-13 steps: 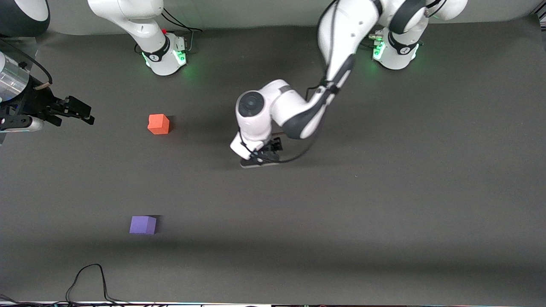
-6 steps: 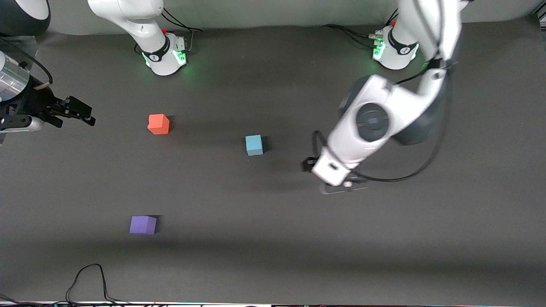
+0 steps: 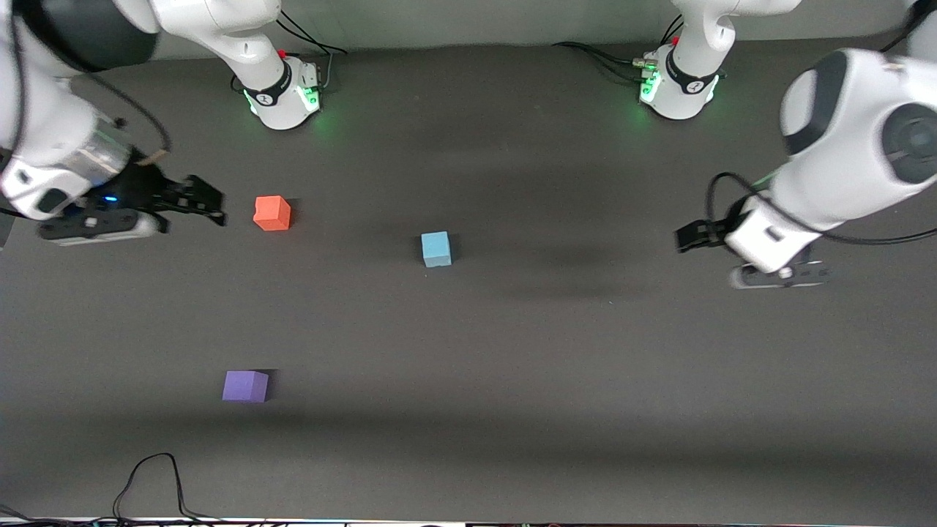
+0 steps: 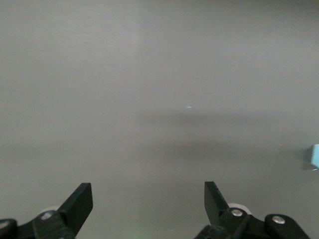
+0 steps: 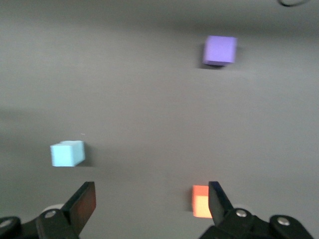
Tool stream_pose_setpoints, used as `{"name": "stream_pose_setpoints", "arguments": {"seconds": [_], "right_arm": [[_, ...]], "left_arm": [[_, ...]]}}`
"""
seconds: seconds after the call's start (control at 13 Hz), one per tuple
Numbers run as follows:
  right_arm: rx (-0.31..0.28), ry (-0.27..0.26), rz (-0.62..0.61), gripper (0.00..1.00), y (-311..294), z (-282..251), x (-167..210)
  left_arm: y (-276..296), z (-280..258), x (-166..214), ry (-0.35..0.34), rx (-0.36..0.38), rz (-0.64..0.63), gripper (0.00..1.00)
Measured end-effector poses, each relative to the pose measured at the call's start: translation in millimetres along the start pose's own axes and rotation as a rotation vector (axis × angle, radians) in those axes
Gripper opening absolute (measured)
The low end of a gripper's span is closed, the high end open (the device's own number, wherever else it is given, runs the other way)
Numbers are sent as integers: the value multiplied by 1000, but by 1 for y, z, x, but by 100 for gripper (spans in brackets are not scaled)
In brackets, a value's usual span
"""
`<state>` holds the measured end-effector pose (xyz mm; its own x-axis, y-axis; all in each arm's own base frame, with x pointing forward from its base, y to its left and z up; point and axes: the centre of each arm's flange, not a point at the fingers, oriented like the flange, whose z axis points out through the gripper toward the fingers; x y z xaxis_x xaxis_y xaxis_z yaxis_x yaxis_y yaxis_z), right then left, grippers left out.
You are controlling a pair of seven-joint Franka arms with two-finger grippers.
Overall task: Place blue block between orange and purple blocks
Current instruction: 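Withdraw the left gripper while the right gripper reaches the blue block, then close the right gripper on the light blue block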
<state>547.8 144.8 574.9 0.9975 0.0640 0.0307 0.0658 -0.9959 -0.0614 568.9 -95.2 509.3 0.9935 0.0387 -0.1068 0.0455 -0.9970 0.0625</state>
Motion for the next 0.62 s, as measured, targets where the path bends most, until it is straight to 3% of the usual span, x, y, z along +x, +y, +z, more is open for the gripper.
{"name": "stream_pose_setpoints", "arguments": {"seconds": [0.31, 0.62], "right_arm": [[15, -15, -77, 100, -146, 68, 16], [30, -1, -77, 100, -238, 196, -15]], "left_arm": [[-63, -39, -14, 32, 17, 24, 100], [-71, -74, -35, 60, 19, 26, 100]]}}
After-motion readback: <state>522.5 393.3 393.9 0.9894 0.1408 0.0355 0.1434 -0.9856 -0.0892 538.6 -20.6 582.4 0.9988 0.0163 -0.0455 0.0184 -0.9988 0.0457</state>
